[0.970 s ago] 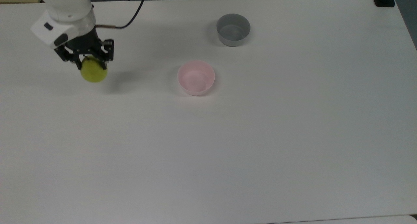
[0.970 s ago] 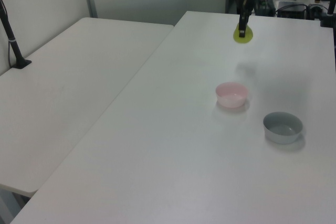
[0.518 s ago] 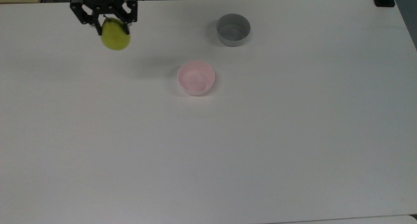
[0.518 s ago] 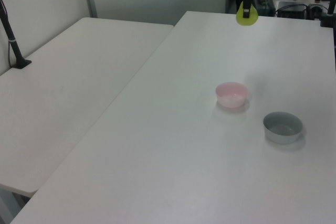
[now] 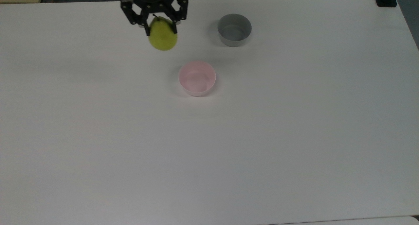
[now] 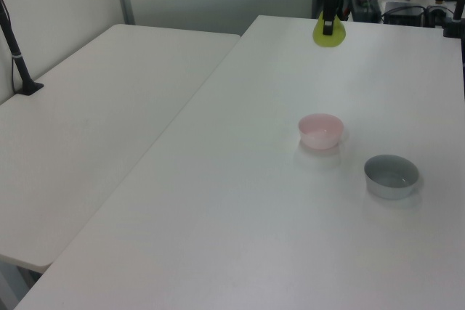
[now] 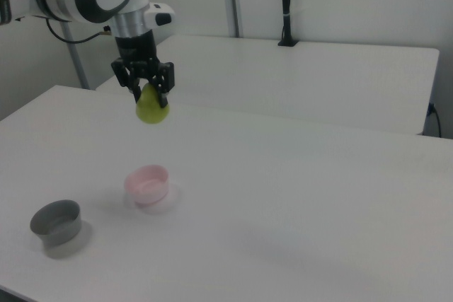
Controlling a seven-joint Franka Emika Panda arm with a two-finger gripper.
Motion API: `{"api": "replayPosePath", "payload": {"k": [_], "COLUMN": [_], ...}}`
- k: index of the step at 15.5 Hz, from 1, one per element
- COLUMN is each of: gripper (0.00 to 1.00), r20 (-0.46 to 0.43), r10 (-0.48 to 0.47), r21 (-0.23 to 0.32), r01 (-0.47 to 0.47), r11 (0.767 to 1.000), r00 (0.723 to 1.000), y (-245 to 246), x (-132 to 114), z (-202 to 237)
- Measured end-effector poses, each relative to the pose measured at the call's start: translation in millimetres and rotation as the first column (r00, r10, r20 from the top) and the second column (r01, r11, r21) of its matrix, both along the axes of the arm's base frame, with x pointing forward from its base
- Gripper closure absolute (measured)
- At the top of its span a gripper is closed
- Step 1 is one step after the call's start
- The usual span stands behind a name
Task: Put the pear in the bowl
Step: 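Lift the pear and carry it over the pink bowl, then lower the pear into the pink bowl and open the gripper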
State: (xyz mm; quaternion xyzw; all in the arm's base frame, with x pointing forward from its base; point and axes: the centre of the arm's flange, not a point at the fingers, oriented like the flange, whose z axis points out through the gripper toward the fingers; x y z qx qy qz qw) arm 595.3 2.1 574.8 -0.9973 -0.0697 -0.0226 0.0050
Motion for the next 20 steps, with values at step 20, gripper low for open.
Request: {"api": "replayPosePath", "payload": {"k": [20], "gripper": [0.36], "r20": [-0.102], "r10": [0.073], "r21": [0.006], "r01": [-0.073], "r11": [0.997], "r00": [0.992], "y": [80.2], "x": [15.1], "z": [-203.3]}}
